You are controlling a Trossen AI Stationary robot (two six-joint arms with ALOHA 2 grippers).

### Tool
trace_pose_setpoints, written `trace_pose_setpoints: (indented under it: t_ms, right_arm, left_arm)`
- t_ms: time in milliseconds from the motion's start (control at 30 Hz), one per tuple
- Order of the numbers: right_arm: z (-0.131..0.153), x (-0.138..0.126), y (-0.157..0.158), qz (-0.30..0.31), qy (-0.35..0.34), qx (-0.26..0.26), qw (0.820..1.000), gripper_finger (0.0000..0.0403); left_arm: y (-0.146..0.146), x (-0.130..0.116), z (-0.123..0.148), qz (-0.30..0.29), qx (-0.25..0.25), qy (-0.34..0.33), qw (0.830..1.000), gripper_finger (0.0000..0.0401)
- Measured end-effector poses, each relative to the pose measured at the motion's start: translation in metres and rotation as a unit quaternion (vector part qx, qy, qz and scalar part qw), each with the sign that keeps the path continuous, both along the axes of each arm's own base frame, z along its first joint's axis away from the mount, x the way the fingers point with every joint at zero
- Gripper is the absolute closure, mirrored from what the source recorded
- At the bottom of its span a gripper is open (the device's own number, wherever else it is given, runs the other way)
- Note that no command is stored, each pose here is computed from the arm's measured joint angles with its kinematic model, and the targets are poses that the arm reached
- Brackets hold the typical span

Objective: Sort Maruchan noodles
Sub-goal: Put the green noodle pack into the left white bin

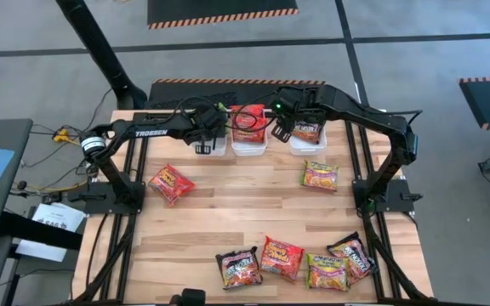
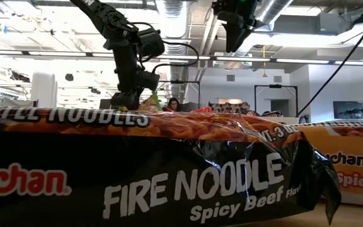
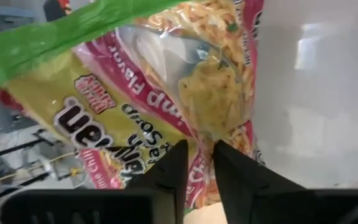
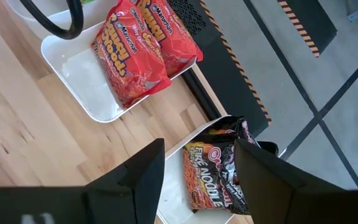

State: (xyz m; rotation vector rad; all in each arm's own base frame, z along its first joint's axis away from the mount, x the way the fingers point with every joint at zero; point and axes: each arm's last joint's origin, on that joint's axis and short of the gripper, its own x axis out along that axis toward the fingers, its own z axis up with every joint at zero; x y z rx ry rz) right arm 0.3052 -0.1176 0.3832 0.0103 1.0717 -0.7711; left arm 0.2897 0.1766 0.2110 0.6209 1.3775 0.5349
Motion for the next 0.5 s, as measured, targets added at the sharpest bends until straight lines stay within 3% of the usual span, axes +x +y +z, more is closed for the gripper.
trace_pose_setpoints:
  t_ms: [233,500]
  right_arm:
    - [0.0000,0.0000,0.0000,0.000,0.000,0.000,1.000,0.0186]
    - [0.0000,0.0000,0.0000,-0.005,-0.003,0.001,1.000,0.0186]
  left_arm:
    - [0.0025,-0.0032,0.0025,0.048,0.061,0.028,0.997,0.0304]
    - [0.0009,0.0014,0.0065,0.048,-0.002,-0.041,0.998,0.0303]
